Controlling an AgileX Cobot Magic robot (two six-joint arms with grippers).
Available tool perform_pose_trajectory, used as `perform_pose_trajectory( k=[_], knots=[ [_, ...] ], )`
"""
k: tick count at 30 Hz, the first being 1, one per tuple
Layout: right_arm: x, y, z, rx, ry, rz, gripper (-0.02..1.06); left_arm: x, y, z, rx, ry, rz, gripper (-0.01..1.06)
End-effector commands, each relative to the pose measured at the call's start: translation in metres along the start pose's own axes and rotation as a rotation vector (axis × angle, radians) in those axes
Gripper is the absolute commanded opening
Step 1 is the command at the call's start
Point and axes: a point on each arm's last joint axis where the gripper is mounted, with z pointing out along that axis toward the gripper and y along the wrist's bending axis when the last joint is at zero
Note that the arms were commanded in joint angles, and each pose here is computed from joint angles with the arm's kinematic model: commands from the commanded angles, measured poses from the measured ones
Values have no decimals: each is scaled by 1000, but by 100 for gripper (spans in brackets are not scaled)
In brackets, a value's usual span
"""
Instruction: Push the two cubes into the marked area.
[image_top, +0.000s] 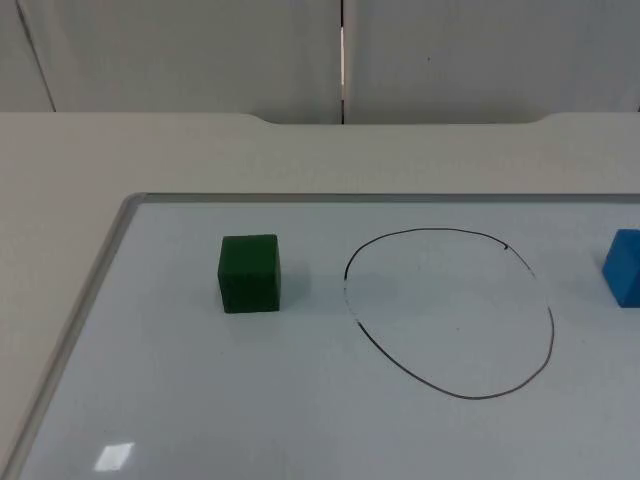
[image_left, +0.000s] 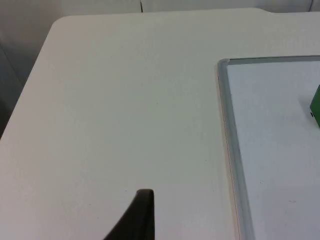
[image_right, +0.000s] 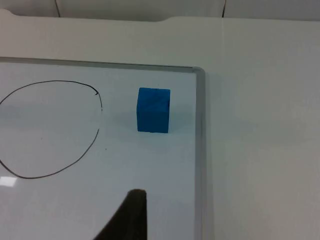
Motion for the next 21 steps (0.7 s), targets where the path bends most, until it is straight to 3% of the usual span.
perform_pose_trajectory(
  k=[1,11,21],
  knots=[
    [0,0,0,0,-5,-3,105,-1,0,2,-2,12,10,105],
    [0,0,0,0,-5,-3,105,-8,-2,17,21,120,10,105],
    [0,0,0,-2,-5,-4,105,-10,-4,22,36,156,10,105]
  ],
)
